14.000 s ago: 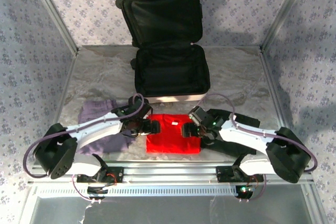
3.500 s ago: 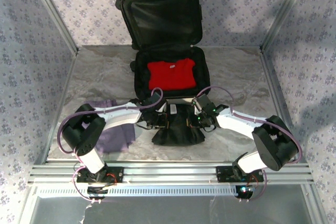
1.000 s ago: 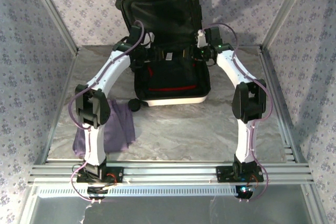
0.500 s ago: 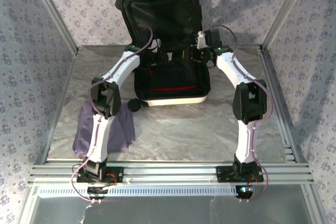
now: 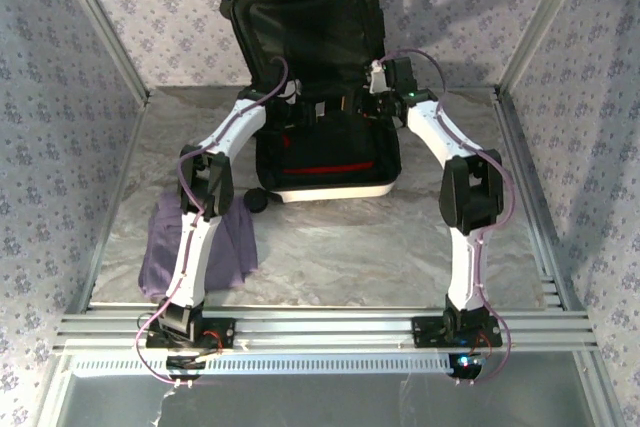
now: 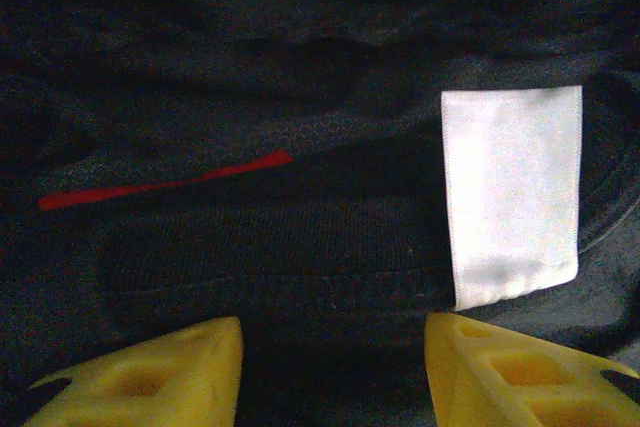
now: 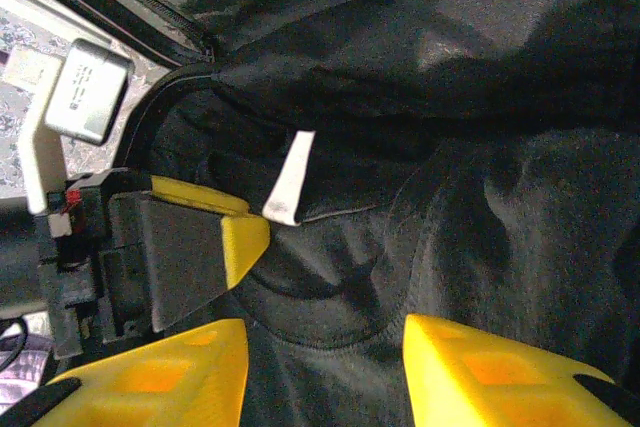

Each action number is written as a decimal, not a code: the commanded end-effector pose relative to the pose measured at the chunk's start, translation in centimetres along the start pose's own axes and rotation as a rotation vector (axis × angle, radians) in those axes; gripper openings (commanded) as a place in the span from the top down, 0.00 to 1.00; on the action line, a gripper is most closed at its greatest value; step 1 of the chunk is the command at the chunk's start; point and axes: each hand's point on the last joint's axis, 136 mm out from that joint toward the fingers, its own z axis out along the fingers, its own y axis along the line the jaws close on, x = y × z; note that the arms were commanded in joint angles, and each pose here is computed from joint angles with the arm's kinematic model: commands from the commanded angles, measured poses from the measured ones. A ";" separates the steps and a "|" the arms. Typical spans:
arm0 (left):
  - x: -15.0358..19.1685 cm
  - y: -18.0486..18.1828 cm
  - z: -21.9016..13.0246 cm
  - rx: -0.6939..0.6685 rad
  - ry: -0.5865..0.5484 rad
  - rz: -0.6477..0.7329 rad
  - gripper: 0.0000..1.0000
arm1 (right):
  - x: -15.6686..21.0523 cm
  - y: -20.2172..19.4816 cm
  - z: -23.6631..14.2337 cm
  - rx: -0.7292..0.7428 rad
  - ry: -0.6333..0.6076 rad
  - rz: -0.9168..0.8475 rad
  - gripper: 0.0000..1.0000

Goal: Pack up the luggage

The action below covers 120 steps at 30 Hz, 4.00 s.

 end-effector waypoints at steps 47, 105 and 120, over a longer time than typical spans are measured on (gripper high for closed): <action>3.4 -4.1 -10.2 -0.060 -0.064 0.068 0.50 | 10.6 -2.0 3.5 0.008 0.136 0.015 0.54; 10.1 23.8 -23.0 -0.442 -0.257 -0.646 0.48 | 21.5 23.0 0.4 -0.329 0.221 -0.340 0.49; 14.0 25.1 -25.3 -0.579 -0.197 -0.678 0.48 | 25.9 26.4 4.5 -0.356 0.361 -0.449 0.47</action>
